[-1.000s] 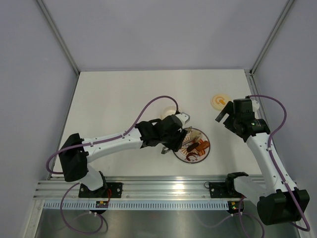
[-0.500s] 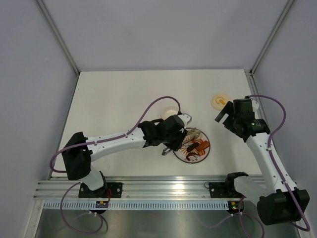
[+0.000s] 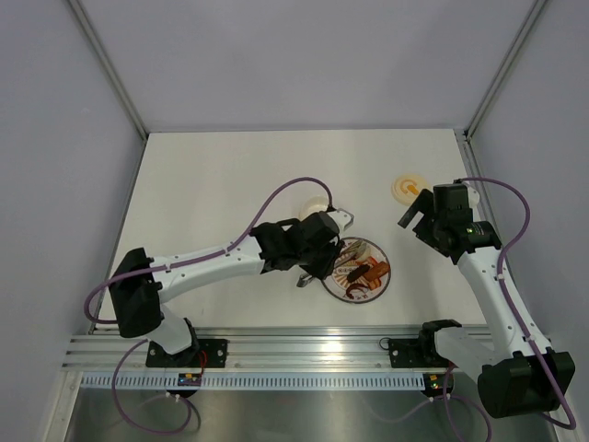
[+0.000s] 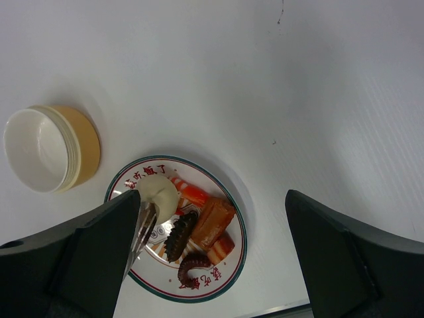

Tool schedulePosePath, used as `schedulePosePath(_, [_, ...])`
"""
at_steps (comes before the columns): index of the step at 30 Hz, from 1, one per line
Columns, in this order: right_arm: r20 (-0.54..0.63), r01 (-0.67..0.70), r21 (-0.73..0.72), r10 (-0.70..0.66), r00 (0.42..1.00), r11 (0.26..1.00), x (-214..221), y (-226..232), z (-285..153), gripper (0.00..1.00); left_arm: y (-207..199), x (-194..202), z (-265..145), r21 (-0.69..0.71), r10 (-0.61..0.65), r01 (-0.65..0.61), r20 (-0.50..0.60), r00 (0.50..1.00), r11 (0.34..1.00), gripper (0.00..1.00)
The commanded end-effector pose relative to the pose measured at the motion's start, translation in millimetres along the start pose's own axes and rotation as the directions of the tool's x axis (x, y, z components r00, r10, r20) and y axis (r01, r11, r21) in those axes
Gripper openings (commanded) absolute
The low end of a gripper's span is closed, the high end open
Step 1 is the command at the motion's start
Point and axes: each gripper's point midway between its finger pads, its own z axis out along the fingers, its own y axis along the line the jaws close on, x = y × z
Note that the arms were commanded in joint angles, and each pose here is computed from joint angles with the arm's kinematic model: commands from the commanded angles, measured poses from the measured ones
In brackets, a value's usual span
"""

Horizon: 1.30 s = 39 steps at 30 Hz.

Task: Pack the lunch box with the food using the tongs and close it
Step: Pick up the fake food from the plate, then place the fake food in the packing box.

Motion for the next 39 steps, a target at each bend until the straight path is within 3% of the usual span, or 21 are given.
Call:
schedulePosePath(1, [0.012, -0.014, -0.025, 0.014, 1.000, 1.000, -3, 3, -2, 0.99, -14, -35, -34, 0.048, 0.017, -0.023, 0.115, 0.993, 0.999, 0.00])
schedulePosePath(9, [0.014, -0.016, -0.027, 0.016, 1.000, 1.000, -3, 4, -4, 0.99, -9, -43, -53, 0.027, 0.014, -0.019, 0.149, 0.989, 0.999, 0.00])
schedulePosePath(19, [0.012, -0.014, -0.029, 0.014, 1.000, 0.999, -3, 4, -5, 1.00, 43, -73, -68, -0.109, -0.048, 0.075, 0.230, 0.972, 0.991, 0.00])
schedulePosePath(24, [0.009, -0.012, -0.031, 0.012, 1.000, 0.999, -1, 3, -5, 0.99, 83, -81, -65, -0.162, -0.114, 0.160, 0.263, 0.958, 0.974, 0.00])
schedulePosePath(31, [0.006, -0.013, -0.030, 0.013, 1.000, 0.999, 0, 3, -4, 0.99, 100, -95, -60, -0.181, -0.134, 0.191, 0.290, 0.948, 0.965, 0.00])
schedulePosePath(39, [0.002, -0.013, -0.032, 0.013, 1.000, 0.999, 1, 3, -4, 0.99, 109, -84, -41, -0.207, -0.149, 0.203, 0.247, 0.957, 0.957, 0.00])
